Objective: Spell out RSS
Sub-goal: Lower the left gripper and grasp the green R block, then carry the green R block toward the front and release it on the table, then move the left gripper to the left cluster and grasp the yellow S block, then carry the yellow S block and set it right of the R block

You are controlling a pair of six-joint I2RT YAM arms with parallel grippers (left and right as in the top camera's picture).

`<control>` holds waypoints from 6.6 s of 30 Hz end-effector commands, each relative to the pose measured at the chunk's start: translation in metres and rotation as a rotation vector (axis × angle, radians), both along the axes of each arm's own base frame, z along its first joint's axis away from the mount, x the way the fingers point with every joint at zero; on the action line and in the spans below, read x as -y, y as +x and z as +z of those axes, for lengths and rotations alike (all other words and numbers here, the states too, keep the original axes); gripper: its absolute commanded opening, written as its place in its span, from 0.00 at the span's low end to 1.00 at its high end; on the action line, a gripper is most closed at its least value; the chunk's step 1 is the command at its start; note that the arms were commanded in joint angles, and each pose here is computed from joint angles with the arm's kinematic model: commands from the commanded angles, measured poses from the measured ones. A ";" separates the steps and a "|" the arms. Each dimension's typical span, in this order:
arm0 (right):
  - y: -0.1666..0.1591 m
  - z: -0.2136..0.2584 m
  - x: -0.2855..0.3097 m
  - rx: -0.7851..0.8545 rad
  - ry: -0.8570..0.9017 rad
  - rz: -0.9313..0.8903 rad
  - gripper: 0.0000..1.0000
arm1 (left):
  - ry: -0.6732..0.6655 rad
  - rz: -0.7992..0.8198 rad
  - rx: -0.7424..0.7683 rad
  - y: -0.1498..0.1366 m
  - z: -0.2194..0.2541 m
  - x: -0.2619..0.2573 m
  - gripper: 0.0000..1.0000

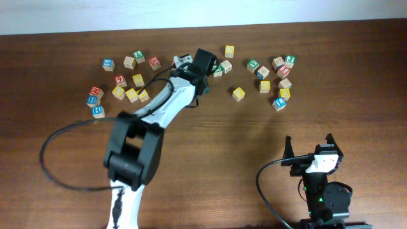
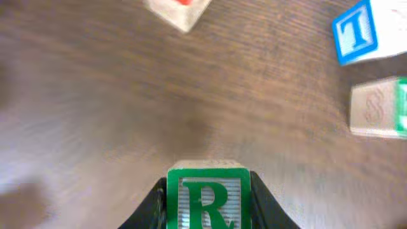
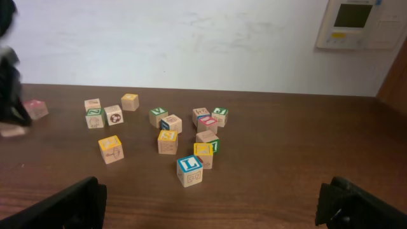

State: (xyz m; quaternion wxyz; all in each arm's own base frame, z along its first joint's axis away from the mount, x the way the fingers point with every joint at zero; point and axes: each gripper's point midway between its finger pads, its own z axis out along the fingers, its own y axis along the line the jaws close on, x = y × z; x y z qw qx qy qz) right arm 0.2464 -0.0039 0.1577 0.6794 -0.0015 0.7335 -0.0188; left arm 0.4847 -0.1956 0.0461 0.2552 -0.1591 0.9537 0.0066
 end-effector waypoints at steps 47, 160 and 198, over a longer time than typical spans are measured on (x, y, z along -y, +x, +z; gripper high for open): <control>0.000 -0.003 0.000 -0.006 -0.002 -0.002 0.98 | 0.063 -0.359 -0.376 -0.128 -0.047 -0.007 0.21; 0.000 -0.003 0.000 -0.006 -0.002 -0.002 0.98 | 0.092 0.010 0.235 0.075 -0.023 -0.177 0.54; 0.000 -0.003 0.000 -0.006 -0.002 -0.002 0.98 | 0.211 -0.125 0.198 0.069 -0.010 -0.180 0.26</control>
